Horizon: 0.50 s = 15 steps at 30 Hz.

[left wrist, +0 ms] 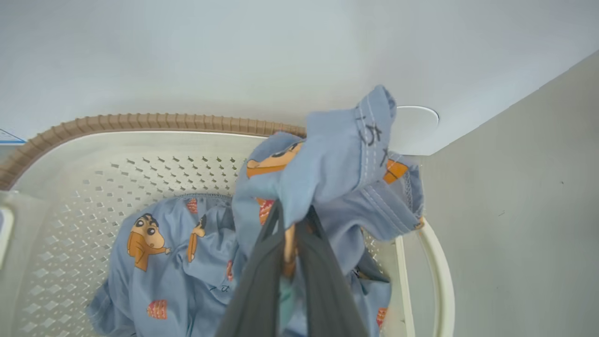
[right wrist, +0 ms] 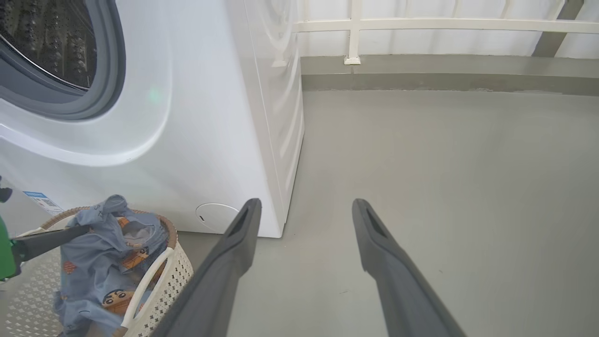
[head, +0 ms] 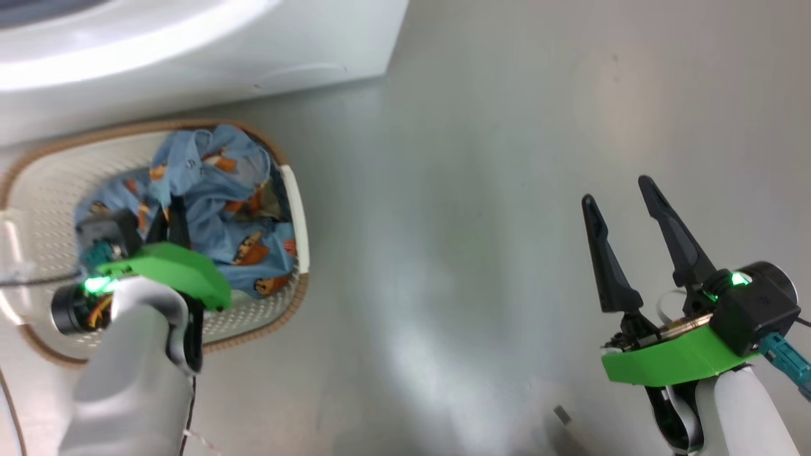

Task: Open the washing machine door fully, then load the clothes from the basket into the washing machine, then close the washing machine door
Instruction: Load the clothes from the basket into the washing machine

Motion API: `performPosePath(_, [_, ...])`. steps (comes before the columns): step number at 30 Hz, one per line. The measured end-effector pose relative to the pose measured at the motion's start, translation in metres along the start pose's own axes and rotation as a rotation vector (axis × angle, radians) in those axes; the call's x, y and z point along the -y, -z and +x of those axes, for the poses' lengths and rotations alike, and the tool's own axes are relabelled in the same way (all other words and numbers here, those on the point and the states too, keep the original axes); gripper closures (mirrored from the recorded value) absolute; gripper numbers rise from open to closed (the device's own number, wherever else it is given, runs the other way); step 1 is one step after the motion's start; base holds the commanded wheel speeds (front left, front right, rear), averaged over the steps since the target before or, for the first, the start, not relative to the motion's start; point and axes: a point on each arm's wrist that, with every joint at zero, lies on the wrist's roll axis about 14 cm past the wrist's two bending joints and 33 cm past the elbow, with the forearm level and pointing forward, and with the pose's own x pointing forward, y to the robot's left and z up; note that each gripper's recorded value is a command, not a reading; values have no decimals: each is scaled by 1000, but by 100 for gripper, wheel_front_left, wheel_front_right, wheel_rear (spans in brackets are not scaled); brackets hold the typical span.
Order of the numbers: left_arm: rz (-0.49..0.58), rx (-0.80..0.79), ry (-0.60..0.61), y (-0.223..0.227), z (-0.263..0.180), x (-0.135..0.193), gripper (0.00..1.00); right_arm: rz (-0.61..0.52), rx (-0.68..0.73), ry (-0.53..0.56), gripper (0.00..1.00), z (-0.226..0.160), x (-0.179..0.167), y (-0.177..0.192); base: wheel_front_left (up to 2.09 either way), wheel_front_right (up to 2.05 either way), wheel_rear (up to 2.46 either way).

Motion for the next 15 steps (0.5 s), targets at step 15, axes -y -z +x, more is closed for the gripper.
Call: performPosePath(15, [83, 358, 2, -94, -102, 8, 100, -12, 39, -50, 0, -26, -19, -37, 0, 0, 0])
